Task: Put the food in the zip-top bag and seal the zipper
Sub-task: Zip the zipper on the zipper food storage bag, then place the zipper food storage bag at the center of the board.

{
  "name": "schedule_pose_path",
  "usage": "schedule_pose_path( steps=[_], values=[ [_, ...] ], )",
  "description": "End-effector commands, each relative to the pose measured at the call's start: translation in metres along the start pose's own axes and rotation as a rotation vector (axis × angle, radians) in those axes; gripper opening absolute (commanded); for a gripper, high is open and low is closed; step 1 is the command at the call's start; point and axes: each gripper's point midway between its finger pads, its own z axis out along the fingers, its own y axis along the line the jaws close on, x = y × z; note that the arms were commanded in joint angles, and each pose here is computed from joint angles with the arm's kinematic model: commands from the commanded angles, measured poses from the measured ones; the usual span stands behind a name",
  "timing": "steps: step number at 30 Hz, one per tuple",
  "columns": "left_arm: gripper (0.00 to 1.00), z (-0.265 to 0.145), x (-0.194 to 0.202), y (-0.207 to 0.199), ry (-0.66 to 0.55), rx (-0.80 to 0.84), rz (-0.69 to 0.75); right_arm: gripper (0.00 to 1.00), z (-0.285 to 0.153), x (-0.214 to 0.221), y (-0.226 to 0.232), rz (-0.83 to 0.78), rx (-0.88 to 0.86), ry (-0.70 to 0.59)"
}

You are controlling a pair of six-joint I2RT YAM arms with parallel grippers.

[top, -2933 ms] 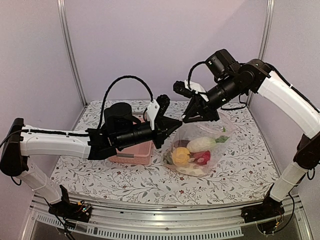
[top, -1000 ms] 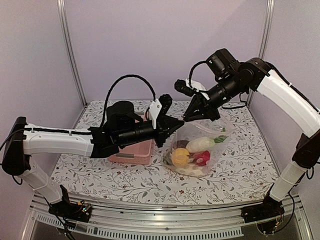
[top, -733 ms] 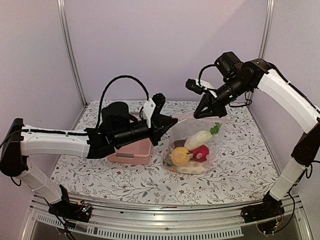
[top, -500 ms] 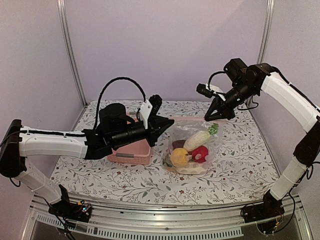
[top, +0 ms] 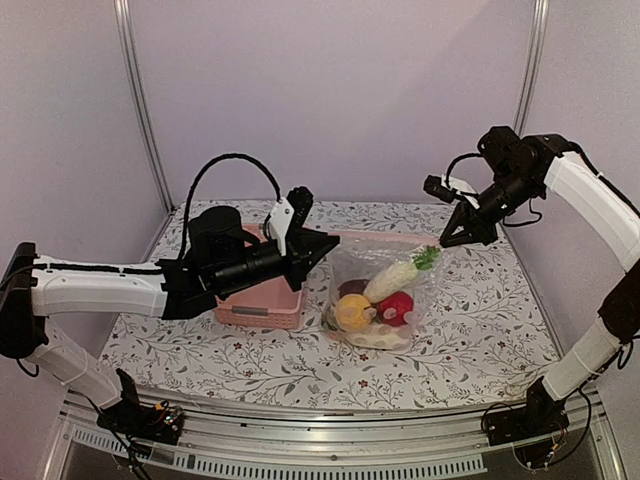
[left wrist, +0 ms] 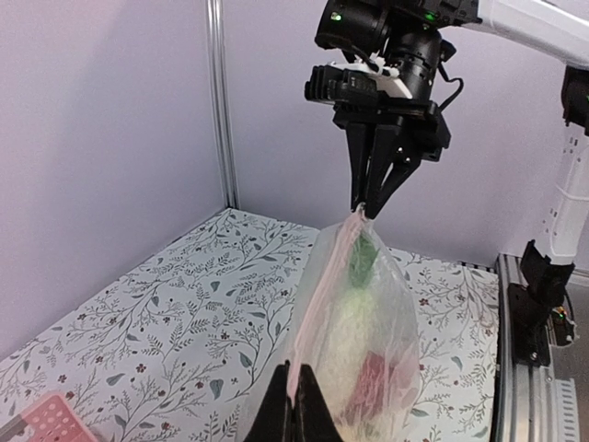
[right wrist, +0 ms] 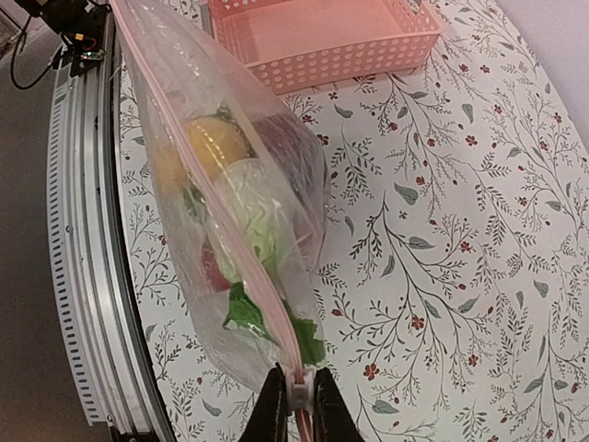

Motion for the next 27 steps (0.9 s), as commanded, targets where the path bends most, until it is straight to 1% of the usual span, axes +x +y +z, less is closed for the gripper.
schedule_pose_path(
  steps=[1, 8, 12, 14, 16, 21, 23, 25, 27],
  values=[
    [0.0, -0.008, -0.015, 0.015, -0.054, -0.044, -0.006, 0.02, -0.008, 0.024, -0.003, 0.018, 0.043, 0.083],
    [0.0, -0.007, -0.013, 0.017, -0.053, -0.046, -0.013, 0.02, -0.01, 0.031, -0.004, 0.028, 0.045, 0.097],
    [0.0, 0.006, -0.008, 0.02, -0.05, -0.026, -0.027, 0.02, -0.011, 0.032, -0.007, 0.029, 0.053, 0.082],
    [0.0, 0.023, -0.005, 0.023, -0.047, 0.003, -0.038, 0.01, -0.012, 0.024, -0.021, 0.015, 0.105, 0.052],
    [0.0, 0.044, -0.007, 0.03, -0.051, 0.033, -0.04, 0.0, -0.019, 0.012, -0.046, 0.014, 0.199, 0.019],
    [0.0, 0.092, -0.027, 0.073, -0.084, 0.041, -0.009, 0.0, -0.067, -0.033, -0.109, 0.03, 0.4, -0.113],
    [0.0, 0.109, -0.04, 0.088, -0.099, 0.073, -0.015, 0.0, -0.074, -0.041, -0.124, 0.03, 0.431, -0.128],
    [0.0, 0.119, -0.039, 0.096, -0.1, 0.105, -0.028, 0.0, -0.072, -0.043, -0.131, 0.03, 0.435, -0.127],
    [0.0, 0.125, -0.03, 0.098, -0.085, 0.126, -0.04, 0.0, -0.063, -0.039, -0.13, 0.037, 0.408, -0.119]
  ],
)
